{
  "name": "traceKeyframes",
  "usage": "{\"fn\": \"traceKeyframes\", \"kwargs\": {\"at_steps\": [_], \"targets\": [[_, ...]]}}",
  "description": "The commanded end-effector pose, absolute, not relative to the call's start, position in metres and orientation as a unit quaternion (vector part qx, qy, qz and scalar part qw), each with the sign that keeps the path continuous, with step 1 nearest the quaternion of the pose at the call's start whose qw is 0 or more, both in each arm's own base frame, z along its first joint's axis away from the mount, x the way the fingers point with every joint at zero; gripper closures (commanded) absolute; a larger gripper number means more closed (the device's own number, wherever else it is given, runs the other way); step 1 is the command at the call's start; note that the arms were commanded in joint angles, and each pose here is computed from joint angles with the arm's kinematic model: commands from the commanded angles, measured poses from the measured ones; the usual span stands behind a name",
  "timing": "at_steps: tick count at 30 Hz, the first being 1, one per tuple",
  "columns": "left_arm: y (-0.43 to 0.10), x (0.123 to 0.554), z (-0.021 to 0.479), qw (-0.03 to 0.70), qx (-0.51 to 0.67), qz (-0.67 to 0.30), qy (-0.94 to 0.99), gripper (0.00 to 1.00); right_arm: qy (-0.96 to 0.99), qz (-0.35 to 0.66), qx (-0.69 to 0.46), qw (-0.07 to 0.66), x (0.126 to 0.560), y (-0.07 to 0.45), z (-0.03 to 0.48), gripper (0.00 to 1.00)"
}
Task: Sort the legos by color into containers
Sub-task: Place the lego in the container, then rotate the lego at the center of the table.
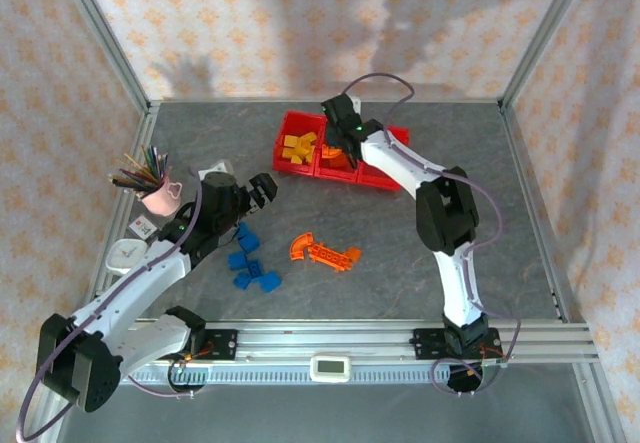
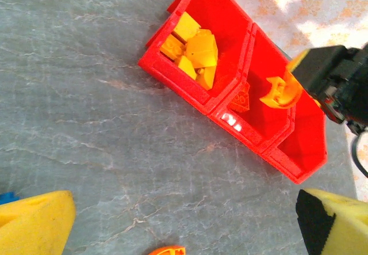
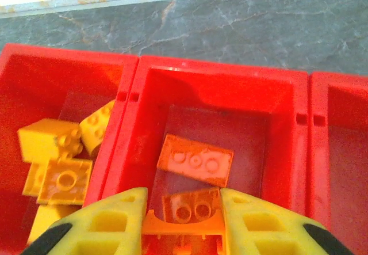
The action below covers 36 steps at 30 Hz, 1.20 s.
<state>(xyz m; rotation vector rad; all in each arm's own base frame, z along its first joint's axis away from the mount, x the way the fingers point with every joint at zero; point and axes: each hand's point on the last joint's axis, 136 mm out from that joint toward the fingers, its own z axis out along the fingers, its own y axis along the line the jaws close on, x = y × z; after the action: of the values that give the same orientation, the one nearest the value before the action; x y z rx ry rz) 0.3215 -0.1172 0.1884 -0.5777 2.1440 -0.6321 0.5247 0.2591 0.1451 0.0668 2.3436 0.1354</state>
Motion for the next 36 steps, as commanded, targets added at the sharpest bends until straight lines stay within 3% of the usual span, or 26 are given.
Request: {"fn": "traceKeyframes", "kwargs": {"at_steps": [1, 5, 10, 15, 25, 36], "targets": [[-0.126, 0.337, 0.216, 0.434, -0.21, -0.273, 0.833, 0.01, 0.92, 0.006, 0.023, 0.39, 0.541, 0.247, 0.132, 0.71], [-0.13, 0.341, 0.214, 0.431, -0.207, -0.278, 0.833, 0.01, 0.918, -0.006, 0.02, 0.396, 0.555, 0.246, 0.129, 0.65], [-0.13, 0.343, 0.215, 0.431, -0.206, -0.278, 0.834, 0.01, 0.916, -0.01, 0.016, 0.4, 0.56, 0.247, 0.136, 0.48], [-0.127, 0.342, 0.223, 0.438, -0.207, -0.277, 0.83, 0.01, 0.914, 0.008, 0.013, 0.406, 0.55, 0.248, 0.158, 0.42], [-0.108, 0.32, 0.227, 0.449, -0.218, -0.257, 0.828, 0.01, 0.92, 0.056, -0.02, 0.388, 0.477, 0.269, 0.176, 0.34], [-0.087, 0.288, 0.205, 0.439, -0.247, -0.239, 0.83, 0.0, 0.944, 0.12, -0.01, 0.307, 0.376, 0.312, 0.144, 0.25]]}}
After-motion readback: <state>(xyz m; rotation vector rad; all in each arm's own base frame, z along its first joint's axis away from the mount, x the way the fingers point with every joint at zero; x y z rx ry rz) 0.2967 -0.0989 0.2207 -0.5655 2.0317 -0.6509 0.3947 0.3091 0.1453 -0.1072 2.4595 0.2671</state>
